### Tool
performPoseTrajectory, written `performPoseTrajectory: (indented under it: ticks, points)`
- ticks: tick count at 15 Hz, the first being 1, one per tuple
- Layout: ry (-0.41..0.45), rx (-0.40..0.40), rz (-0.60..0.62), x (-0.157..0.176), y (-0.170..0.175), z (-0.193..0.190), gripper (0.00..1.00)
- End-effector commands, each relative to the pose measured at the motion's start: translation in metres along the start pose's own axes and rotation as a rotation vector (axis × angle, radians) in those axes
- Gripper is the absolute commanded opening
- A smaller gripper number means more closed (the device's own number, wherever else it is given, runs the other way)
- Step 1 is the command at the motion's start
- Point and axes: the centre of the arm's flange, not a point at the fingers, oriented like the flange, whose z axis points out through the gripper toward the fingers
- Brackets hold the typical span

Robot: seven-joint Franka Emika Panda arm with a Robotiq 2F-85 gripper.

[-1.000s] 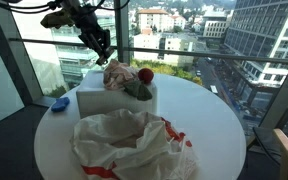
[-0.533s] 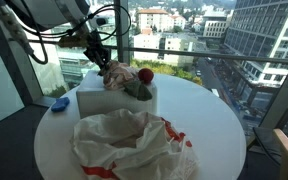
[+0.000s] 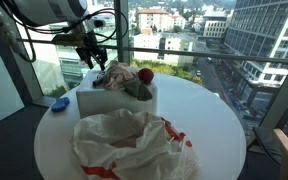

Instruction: Remove the contents of the plastic bag and put them on the white basket

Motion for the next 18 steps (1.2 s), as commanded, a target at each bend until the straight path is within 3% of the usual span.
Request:
performPoseTrajectory:
  ticks: [1, 8, 12, 15, 16, 18]
  points:
    - [-0.045, 0.019, 0.057, -0.030, 0.017, -0.035, 1.00]
    - [-0.187, -0.075, 0.334, -0.099, 0.115, -0.036, 1.00]
    - [-0.212, -0.083, 0.483, -0.144, 0.164, -0.036, 1.00]
    - [-0.214, -0.078, 0.543, -0.167, 0.180, -0.043, 1.00]
    - [-0.249, -0.095, 0.495, -0.143, 0.175, -0.023, 1.00]
    - [-0.245, -0.095, 0.516, -0.154, 0.180, -0.029, 1.00]
